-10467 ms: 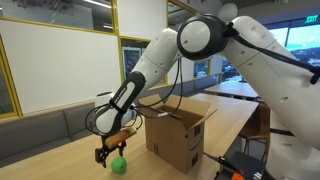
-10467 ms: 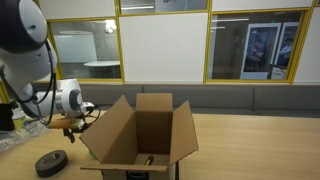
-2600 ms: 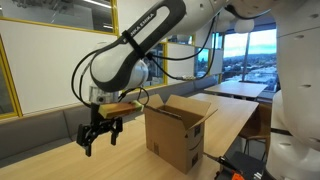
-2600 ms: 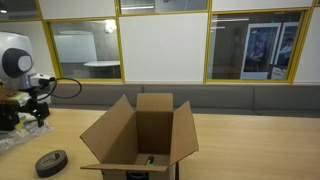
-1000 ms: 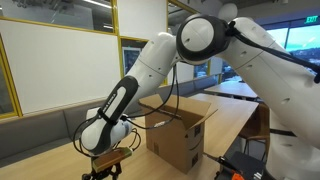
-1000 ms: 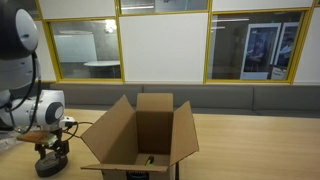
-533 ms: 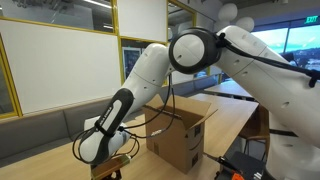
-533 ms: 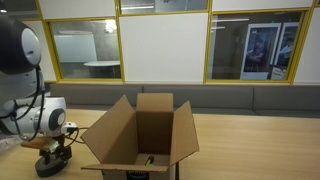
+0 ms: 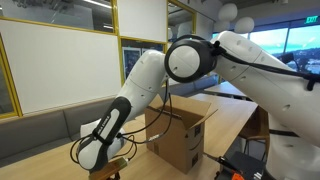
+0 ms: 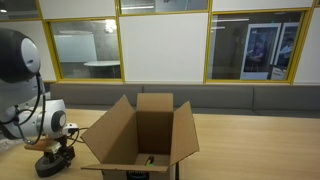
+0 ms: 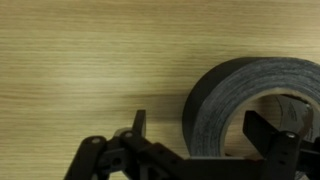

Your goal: Put the spoon, apple and masking tape inside the box.

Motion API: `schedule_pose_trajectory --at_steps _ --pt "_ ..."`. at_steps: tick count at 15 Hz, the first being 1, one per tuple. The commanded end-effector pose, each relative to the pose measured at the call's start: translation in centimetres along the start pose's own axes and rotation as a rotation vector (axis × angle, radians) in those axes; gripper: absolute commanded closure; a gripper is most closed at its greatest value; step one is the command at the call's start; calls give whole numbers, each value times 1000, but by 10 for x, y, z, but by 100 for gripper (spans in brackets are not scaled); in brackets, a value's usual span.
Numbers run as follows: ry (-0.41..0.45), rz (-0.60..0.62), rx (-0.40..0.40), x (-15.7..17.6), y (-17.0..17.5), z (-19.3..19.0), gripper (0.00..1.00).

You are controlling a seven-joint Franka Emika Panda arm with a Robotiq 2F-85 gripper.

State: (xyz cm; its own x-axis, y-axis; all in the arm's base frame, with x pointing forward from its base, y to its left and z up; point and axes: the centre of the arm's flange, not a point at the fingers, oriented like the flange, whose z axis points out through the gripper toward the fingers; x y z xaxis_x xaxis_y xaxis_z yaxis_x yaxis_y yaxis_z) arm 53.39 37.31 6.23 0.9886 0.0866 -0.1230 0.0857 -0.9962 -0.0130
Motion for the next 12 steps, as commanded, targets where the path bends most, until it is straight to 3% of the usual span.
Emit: schedule_pose_trajectory --at_steps 1,3,8,10,12 --pt "33 21 -24 12 -6 3 0" --pt "40 35 -22 12 -2 3 27" --pt "63 70 -19 15 8 -4 67" --pt "70 80 -15 14 12 -7 81" --pt "81 94 -18 13 20 -15 83"
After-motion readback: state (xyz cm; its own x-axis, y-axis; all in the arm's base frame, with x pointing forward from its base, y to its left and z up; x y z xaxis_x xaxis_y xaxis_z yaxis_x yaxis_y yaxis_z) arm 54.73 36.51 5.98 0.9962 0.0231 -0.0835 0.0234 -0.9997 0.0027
